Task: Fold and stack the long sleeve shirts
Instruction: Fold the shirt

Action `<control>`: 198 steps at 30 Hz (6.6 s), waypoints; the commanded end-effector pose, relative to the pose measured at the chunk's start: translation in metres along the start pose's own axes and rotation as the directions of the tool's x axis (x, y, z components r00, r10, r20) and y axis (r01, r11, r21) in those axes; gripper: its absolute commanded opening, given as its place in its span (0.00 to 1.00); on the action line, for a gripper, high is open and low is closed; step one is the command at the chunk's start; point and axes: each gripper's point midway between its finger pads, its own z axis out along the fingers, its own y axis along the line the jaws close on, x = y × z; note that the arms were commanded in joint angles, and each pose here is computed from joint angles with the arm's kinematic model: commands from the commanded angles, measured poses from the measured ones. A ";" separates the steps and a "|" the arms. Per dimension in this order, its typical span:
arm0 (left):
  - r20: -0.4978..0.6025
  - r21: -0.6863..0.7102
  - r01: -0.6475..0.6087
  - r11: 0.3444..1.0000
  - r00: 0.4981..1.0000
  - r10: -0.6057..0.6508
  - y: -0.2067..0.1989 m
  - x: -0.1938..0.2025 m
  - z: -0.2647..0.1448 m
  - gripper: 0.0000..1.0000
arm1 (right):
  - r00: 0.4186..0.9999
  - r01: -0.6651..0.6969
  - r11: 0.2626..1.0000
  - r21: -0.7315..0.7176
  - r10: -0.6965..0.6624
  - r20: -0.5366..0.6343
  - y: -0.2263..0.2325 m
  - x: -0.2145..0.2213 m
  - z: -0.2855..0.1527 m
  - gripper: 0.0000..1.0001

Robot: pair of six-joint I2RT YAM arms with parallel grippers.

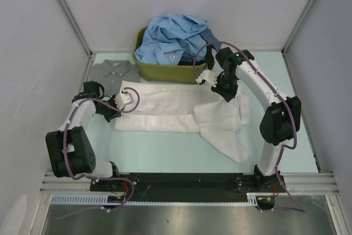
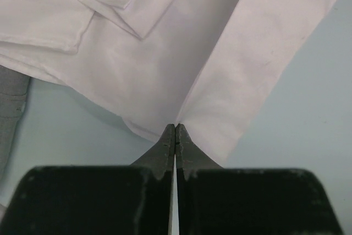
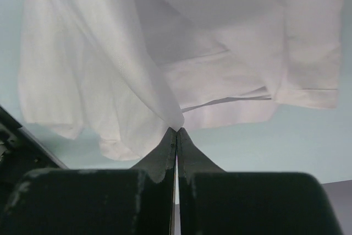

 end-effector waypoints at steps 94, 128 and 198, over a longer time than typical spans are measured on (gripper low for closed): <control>0.213 -0.277 0.172 0.945 0.970 -0.114 -0.006 -0.064 -0.025 0.88 | 0.996 0.070 0.997 0.017 -0.071 0.047 0.156 0.007 0.060 0.00; 0.251 -0.012 0.111 0.994 0.962 -0.104 -0.013 -0.119 0.009 0.86 | 0.878 0.283 0.953 0.108 -0.303 0.371 0.081 0.060 0.033 0.85; 0.213 -0.073 0.059 0.996 0.976 -0.042 -0.023 -0.111 -0.012 0.85 | 0.927 0.329 0.941 -0.079 -0.306 0.216 0.076 0.020 0.100 0.00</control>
